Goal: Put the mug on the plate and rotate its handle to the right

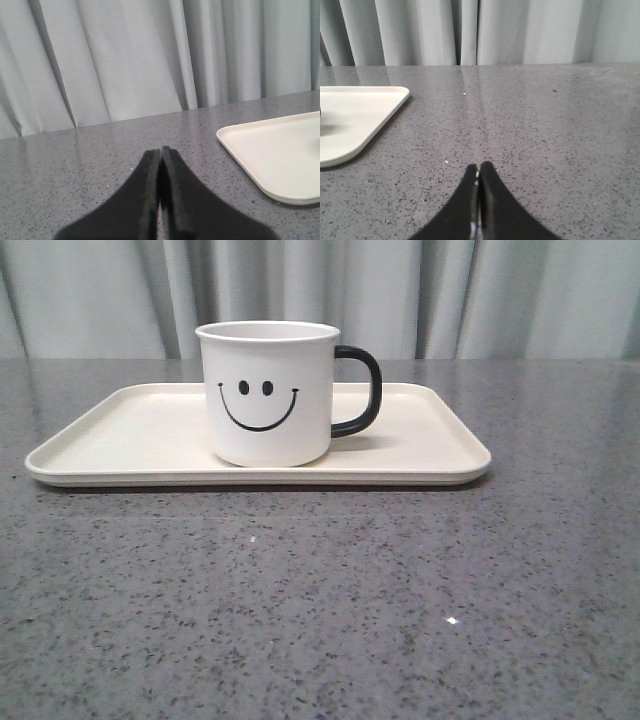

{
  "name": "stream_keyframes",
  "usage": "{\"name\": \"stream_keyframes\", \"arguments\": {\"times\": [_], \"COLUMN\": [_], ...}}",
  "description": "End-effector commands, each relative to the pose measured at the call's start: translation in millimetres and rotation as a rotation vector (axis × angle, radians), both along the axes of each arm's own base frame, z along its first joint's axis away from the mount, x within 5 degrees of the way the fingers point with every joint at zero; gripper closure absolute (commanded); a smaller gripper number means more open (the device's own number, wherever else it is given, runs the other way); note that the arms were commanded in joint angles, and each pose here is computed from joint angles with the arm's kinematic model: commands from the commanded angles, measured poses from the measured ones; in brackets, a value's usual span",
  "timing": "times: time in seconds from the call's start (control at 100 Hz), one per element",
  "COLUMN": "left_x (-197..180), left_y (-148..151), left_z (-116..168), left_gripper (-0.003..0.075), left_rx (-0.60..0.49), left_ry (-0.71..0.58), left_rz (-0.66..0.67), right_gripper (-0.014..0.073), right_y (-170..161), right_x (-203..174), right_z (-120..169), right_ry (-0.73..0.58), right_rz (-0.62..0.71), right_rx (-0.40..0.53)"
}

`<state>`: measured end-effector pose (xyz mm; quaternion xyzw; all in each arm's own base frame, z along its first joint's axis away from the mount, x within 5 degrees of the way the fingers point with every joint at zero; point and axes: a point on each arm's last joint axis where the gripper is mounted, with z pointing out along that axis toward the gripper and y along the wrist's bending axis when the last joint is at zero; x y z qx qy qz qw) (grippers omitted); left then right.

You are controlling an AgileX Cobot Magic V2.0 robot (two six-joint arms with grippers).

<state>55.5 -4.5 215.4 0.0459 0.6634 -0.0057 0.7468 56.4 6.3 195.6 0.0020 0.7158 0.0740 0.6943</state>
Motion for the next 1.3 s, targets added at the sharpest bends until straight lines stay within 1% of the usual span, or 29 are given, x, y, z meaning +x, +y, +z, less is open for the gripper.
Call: {"name": "stream_keyframes", "arguments": {"times": [0.0,0.24,0.43,0.52,1.12,1.29], "left_x": [-3.5,-3.5,-3.5,-3.5,-3.5,-3.5], "left_y": [-1.2,-1.2,-1.2,-1.2,-1.2,-1.2], "left_z": [5.2,5.2,5.2,5.2,5.2,5.2], "left_gripper": [0.0740,0.0741,0.0740,0.0740,0.0740,0.0740], "left_rx": [-0.016,-0.016,-0.016,-0.016,-0.016,-0.016], "left_ry": [-0.093,-0.093,-0.093,-0.093,-0.093,-0.093], "left_rz": [-0.017,-0.017,-0.017,-0.017,-0.017,-0.017], "right_gripper": [0.0706,0.0706,0.0706,0.0706,0.0706,0.0706], "right_y": [-1.4,-1.4,-1.5,-1.5,-1.6,-2.1], "right_x": [-1.2,-1.2,-1.2,-1.2,-1.2,-1.8], "right_z": [8.5,8.5,8.5,8.5,9.1,14.5], "right_ry": [-0.098,-0.099,-0.102,-0.101,-0.108,-0.167], "right_rz": [-0.017,-0.017,-0.018,-0.018,-0.018,-0.024], "right_rx": [0.001,0.001,-0.036,-0.022,-0.024,-0.019]}}
